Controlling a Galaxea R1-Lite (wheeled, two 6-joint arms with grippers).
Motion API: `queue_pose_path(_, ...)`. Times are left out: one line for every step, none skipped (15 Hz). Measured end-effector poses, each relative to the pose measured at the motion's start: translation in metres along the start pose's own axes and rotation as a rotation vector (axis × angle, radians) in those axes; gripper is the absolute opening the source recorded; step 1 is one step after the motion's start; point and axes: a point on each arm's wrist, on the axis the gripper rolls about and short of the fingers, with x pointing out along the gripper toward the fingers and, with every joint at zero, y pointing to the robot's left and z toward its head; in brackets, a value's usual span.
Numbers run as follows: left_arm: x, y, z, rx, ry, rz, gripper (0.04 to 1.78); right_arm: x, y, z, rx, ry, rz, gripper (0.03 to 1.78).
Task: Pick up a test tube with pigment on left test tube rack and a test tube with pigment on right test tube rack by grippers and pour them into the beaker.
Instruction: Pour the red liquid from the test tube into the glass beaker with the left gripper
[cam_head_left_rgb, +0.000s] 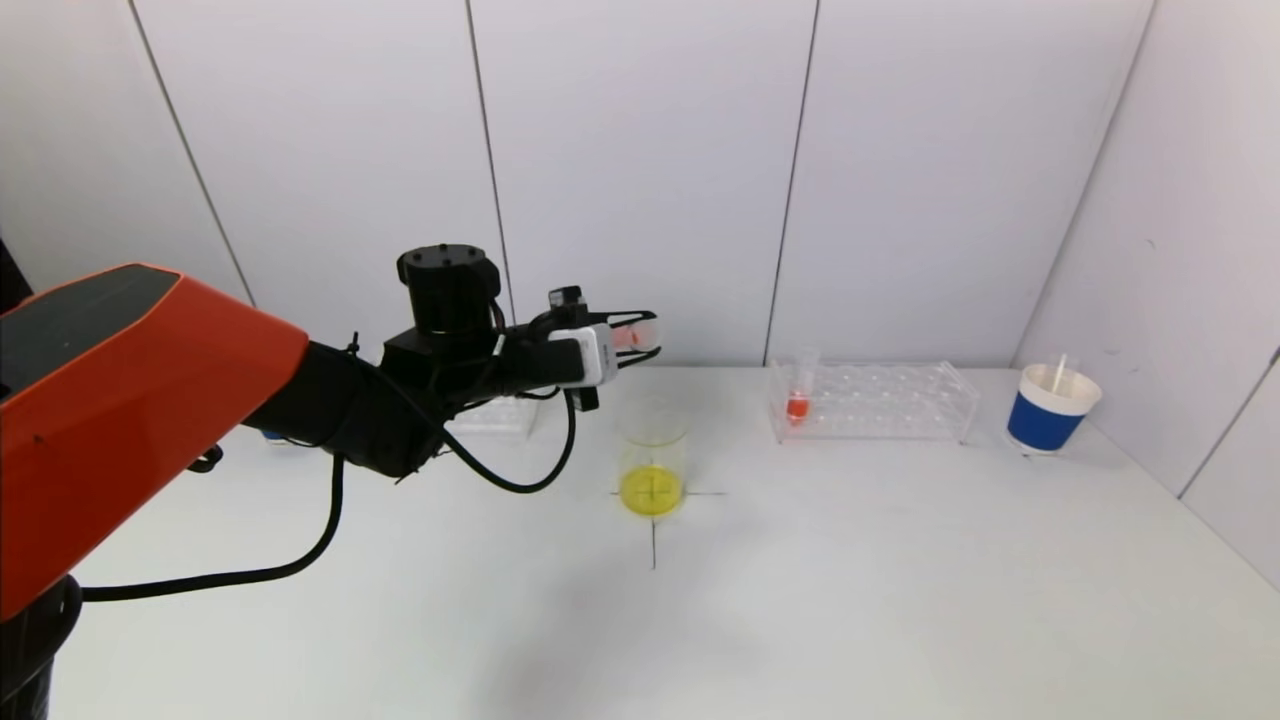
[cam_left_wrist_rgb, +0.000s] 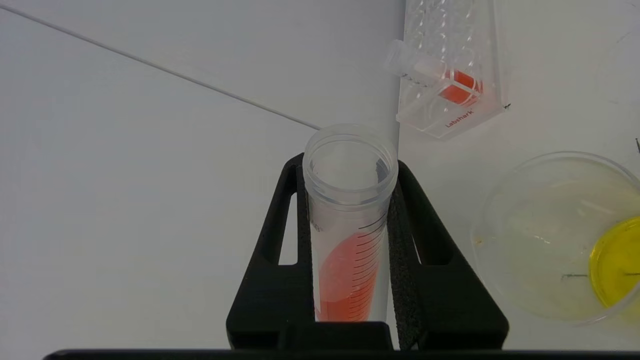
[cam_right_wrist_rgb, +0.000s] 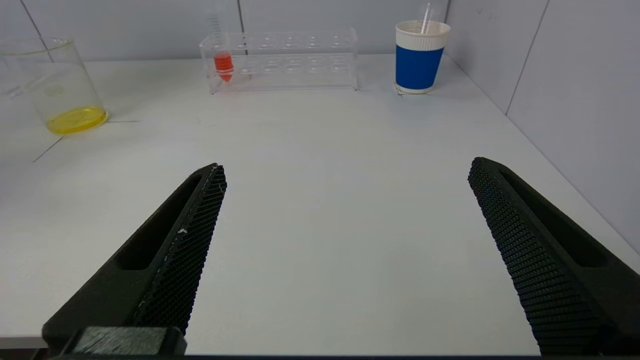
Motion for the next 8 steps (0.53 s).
queue_pose_path(0.0, -0.002, -0.003, 0.021, -0.002, -0.006, 0.44, 0.0, 0.0, 0.0, 0.0, 0.0, 0.0, 1.76)
queue_pose_path(-0.001, -0.003, -0.005, 0.04, 0.0, -0.009, 0.44, 0.0, 0.0, 0.0, 0.0, 0.0, 0.0, 1.76)
queue_pose_path(0.0, -0.005, -0.007, 0.051, 0.003, -0.012, 0.44, 0.0, 0.0, 0.0, 0.0, 0.0, 0.0, 1.76)
queue_pose_path(0.0, -0.006, -0.009, 0.062, 0.004, -0.015, 0.44, 0.0, 0.0, 0.0, 0.0, 0.0, 0.0, 1.76)
queue_pose_path(0.001, -0.008, -0.011, 0.075, 0.005, -0.018, 0.44, 0.0, 0.0, 0.0, 0.0, 0.0, 0.0, 1.76)
queue_pose_path(0.002, -0.01, -0.012, 0.086, 0.006, -0.021, 0.44, 0.0, 0.0, 0.0, 0.0, 0.0, 0.0, 1.76)
queue_pose_path(0.003, -0.011, -0.014, 0.097, 0.008, -0.023, 0.44, 0.0, 0.0, 0.0, 0.0, 0.0, 0.0, 1.76)
queue_pose_path(0.003, -0.013, -0.016, 0.114, 0.009, -0.025, 0.44, 0.0, 0.0, 0.0, 0.0, 0.0, 0.0, 1.76)
